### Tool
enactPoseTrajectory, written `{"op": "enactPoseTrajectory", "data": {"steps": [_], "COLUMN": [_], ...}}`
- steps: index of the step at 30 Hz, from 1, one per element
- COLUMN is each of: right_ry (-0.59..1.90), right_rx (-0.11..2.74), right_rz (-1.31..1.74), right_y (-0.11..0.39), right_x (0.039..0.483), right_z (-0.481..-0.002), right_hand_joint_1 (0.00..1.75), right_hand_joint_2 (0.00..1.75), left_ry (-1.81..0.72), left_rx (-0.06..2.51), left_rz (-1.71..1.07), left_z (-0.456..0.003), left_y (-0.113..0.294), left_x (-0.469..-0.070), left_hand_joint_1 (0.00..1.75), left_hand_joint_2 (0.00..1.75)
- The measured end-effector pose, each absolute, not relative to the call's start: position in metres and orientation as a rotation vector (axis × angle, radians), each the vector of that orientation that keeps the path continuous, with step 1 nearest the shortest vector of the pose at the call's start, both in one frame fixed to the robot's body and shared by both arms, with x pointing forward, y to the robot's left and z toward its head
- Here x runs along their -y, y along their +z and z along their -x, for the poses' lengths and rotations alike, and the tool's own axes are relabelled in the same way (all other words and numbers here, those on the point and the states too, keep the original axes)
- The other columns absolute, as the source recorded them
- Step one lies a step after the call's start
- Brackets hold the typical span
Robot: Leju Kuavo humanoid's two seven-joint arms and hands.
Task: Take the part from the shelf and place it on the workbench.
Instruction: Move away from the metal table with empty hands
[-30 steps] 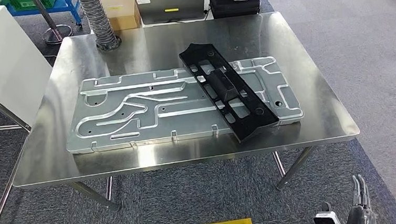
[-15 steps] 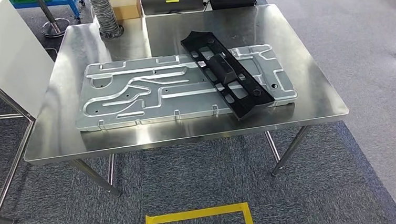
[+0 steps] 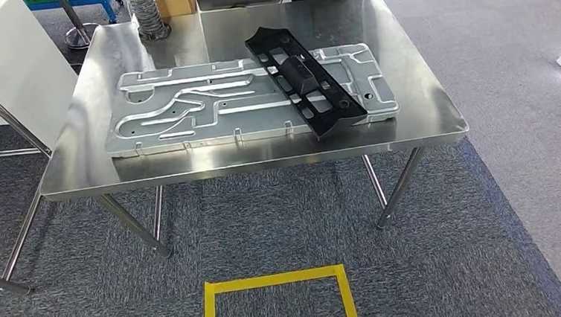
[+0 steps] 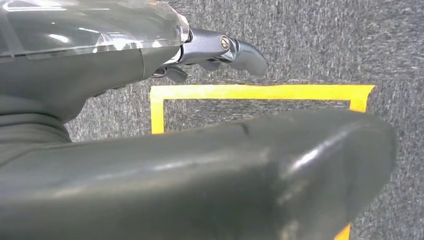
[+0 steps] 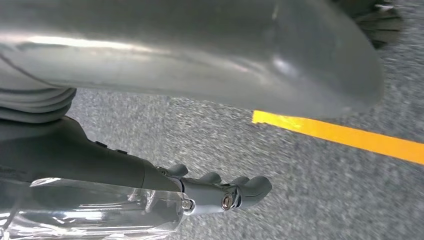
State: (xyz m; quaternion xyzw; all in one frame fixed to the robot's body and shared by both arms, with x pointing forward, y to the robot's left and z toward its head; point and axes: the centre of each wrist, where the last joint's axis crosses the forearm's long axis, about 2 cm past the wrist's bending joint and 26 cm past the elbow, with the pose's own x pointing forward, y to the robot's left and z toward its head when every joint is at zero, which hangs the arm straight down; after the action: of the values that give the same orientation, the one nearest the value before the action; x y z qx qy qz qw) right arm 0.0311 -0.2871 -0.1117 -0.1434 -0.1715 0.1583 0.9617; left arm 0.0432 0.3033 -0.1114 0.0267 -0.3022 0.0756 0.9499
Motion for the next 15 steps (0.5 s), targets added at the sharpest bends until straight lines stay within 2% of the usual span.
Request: {"op": "enactPoseTrajectory", "data": {"steps": [15], "right_ry": [0.355], "right_rx": [0.380], "right_rz": [0.258], "right_y": [-0.1114], "right_x": [0.2766], "right_z": [-0.0325], "right_hand_joint_1": [0.00], "right_hand_joint_2": [0.00], "left_ry": [0.155], "left_rx": [0.620], "left_rz": [-0.034], "left_z": [-0.0447], "left_y": [-0.1113], "left_x": [-0.3016], "left_hand_joint_1": [0.00], "left_hand_joint_2": [0.00]}}
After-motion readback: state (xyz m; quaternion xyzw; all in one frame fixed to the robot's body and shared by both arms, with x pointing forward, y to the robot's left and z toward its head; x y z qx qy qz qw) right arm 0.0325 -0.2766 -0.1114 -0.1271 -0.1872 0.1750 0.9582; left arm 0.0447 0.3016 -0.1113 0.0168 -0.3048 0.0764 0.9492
